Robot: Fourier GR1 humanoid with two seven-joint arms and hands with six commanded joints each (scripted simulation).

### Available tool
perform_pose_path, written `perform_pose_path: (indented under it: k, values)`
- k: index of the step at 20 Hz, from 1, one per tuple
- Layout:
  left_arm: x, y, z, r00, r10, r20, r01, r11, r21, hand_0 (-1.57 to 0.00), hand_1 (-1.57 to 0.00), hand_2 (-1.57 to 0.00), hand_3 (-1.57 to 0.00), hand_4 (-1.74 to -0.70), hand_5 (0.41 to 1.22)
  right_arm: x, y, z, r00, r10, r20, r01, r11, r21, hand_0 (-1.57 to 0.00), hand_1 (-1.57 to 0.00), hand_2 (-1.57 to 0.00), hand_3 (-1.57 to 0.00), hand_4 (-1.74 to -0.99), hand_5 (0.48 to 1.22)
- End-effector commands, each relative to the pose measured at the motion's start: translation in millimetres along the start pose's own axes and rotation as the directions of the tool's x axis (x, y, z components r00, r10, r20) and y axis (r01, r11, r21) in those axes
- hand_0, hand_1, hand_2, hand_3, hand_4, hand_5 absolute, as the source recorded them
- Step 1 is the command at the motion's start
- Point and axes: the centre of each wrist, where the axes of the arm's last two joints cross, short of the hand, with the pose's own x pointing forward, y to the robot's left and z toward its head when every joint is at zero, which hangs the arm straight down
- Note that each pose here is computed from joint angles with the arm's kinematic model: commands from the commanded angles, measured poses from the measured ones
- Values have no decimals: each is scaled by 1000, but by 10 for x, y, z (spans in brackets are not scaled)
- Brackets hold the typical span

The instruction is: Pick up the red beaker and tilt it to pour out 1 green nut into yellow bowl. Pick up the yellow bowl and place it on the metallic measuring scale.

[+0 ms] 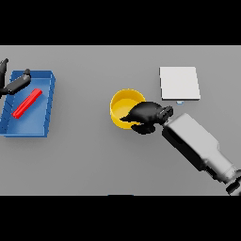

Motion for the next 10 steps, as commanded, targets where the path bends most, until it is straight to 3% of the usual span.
perform_pose_path:
  k: [1,4,10]
  values:
    - [1,9,8,1000,1,-2,-1,1000,-3,1,1,1,1,-799,727,-21,8,13,1000,-4,1,4,1000,9,-1223,-1200,-1183,-932,-1628,1137]
    - [8,1,23,1000,3,1,-3,1000,-8,1,1,1,1,-802,725,-20,9,28,1000,-6,3,6,1000,2,-1393,-1381,-1314,-1142,-1682,1178]
    - [60,30,37,1000,2,1,-2,1000,1,1,1,1,1,-802,724,16,-117,157,1000,-4,9,4,1000,-23,-1524,-1521,-1470,-1192,-1726,1210]
